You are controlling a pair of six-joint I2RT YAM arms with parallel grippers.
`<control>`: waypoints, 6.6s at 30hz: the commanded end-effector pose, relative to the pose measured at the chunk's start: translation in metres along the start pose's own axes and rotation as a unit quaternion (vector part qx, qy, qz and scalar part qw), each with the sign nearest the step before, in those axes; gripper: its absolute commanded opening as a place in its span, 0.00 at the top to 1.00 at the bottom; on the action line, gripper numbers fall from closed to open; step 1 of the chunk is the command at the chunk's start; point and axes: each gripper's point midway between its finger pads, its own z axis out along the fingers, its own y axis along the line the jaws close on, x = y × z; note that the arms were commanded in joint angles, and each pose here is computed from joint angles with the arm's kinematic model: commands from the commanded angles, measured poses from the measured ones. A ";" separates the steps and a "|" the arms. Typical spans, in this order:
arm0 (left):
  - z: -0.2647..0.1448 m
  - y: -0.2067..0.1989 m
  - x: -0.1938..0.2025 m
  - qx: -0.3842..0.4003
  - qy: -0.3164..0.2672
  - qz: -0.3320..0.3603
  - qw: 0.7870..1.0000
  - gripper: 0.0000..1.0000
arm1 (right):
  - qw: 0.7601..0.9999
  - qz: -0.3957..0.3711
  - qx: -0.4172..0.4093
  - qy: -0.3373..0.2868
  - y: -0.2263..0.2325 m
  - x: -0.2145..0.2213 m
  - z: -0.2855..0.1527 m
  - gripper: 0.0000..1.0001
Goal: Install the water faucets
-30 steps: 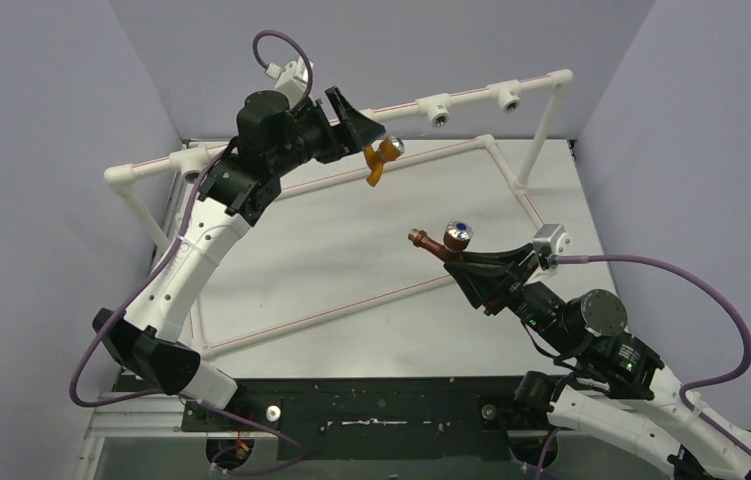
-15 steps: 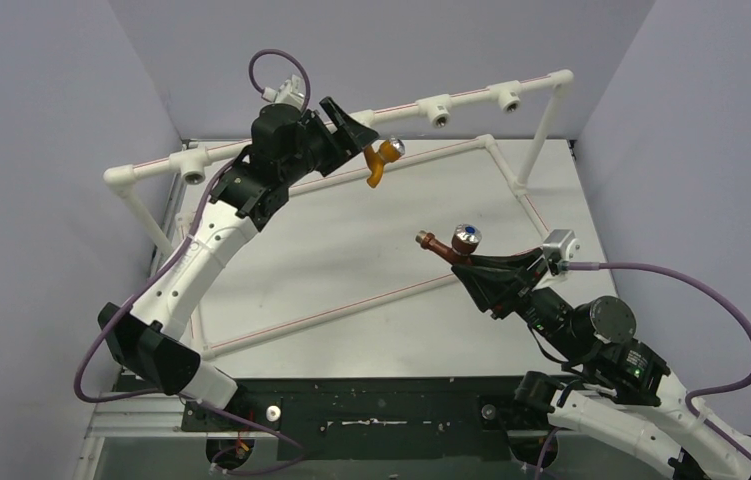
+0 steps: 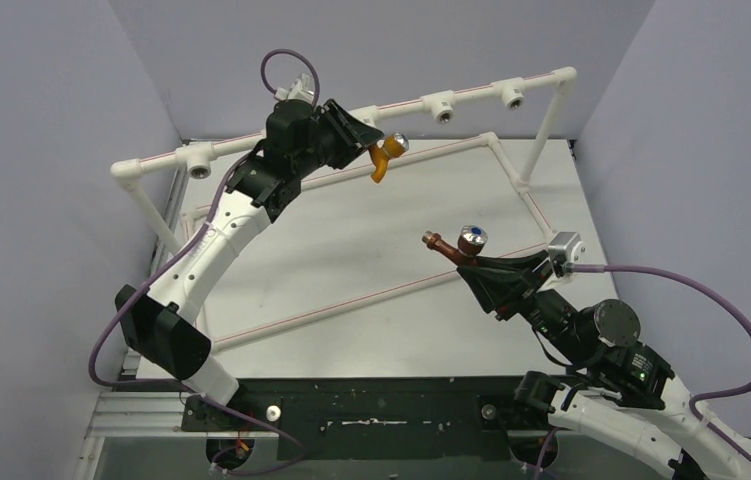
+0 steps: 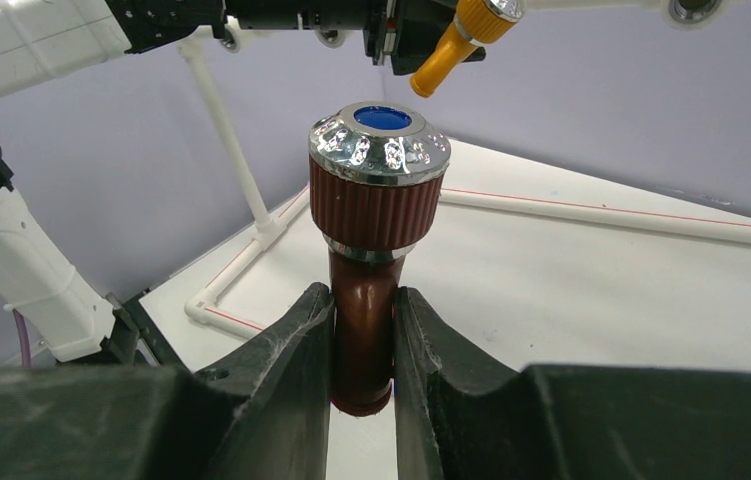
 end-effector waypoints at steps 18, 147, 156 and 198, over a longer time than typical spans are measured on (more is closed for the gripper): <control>-0.120 -0.009 -0.029 0.021 -0.128 0.007 0.991 1.00 | 0.986 -0.030 0.165 0.008 -0.053 -0.011 0.014 1.00; -0.137 0.225 -0.101 -0.339 -0.198 0.306 0.867 0.22 | 0.962 -0.143 0.204 -0.115 -0.144 -0.048 0.029 1.00; -0.136 0.227 -0.101 -0.341 -0.196 0.305 0.868 0.22 | 0.962 -0.141 0.197 -0.127 -0.143 -0.056 0.035 1.00; -0.133 0.226 -0.098 -0.332 -0.189 0.306 0.872 0.22 | 0.960 -0.076 0.230 -0.137 -0.168 -0.035 0.047 1.00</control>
